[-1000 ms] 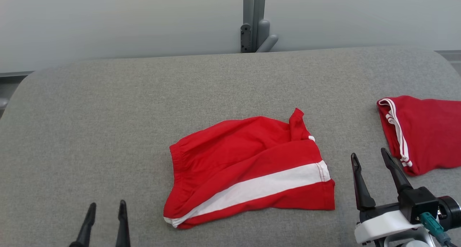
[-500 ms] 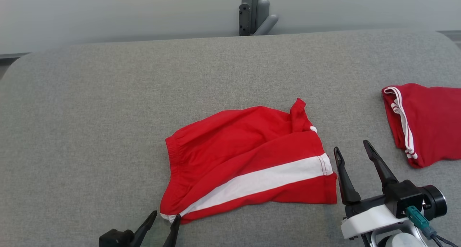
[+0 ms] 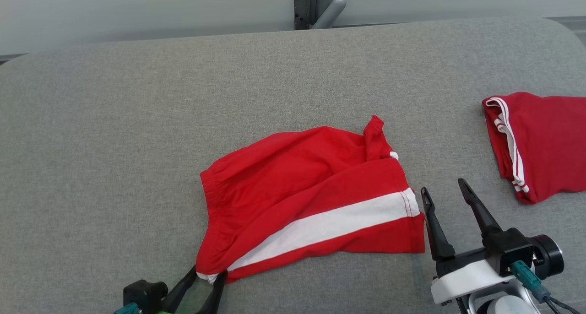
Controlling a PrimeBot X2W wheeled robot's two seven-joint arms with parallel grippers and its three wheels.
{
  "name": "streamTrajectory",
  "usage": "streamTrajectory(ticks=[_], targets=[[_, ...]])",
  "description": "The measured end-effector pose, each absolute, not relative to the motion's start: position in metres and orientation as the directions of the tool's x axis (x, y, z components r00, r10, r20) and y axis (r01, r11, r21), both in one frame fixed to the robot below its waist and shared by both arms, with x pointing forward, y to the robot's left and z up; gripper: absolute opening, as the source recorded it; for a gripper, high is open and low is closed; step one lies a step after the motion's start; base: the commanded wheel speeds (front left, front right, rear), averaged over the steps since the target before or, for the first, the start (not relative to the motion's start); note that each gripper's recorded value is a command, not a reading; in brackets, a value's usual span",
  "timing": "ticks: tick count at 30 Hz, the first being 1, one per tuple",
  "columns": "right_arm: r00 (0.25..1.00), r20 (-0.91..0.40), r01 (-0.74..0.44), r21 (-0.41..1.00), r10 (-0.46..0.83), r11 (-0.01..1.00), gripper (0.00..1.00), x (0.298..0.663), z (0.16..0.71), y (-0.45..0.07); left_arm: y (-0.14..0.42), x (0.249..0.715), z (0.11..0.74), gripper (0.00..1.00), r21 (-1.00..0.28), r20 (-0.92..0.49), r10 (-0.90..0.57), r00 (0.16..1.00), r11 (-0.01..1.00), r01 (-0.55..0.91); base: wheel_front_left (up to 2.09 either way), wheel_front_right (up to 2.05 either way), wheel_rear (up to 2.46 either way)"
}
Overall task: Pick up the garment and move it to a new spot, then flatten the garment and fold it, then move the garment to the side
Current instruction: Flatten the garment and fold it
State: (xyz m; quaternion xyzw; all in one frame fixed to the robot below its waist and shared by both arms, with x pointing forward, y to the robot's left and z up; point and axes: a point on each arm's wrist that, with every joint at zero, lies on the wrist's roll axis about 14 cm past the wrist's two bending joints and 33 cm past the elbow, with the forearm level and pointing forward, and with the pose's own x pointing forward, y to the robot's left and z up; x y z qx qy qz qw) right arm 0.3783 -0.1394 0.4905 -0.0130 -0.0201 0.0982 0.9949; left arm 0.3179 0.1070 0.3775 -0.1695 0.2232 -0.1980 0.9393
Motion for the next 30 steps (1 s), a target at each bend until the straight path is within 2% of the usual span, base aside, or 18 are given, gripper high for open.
streamTrajectory(ticks=[1, 2, 3, 10, 18, 30], targets=[[0.98, 0.032, -0.198, -0.029, 0.199, 0.98, 1.0, 0.378, 0.489, -0.138, 0.107, 0.318, 0.378, 0.37, -0.407, -0.352, -0.448, 0.822, 0.864, 0.296, 0.0, 0.0, 0.0], [0.979, 0.025, -0.202, -0.027, 0.203, 0.979, 1.0, 0.378, 0.486, -0.137, 0.107, 0.318, 0.378, 0.14, -0.407, -0.351, -0.449, 0.822, 0.864, 0.297, 0.0, 0.0, 0.0], [0.978, 0.015, -0.207, -0.024, 0.208, 0.978, 1.0, 0.377, 0.483, -0.135, 0.107, 0.318, 0.378, 0.0, -0.407, -0.351, -0.449, 0.822, 0.864, 0.298, 0.0, 0.0, 0.0], [0.967, -0.131, -0.224, -0.012, 0.22, 0.975, 1.0, 0.367, 0.437, -0.133, 0.109, 0.322, 0.381, 0.0, -0.408, -0.339, -0.439, 0.832, 0.865, 0.291, 0.0, 0.0, 0.0], [0.933, -0.229, -0.277, 0.038, 0.278, 0.96, 1.0, 0.364, 0.405, -0.112, 0.112, 0.326, 0.382, 0.0, -0.401, -0.334, -0.429, 0.839, 0.87, 0.285, 0.0, 0.0, 0.0], [0.926, -0.234, -0.289, 0.064, 0.296, 0.955, 1.0, 0.368, 0.403, -0.105, 0.112, 0.327, 0.384, 0.0, -0.391, -0.326, -0.426, 0.844, 0.874, 0.29, 0.0, 0.0, 0.0]])
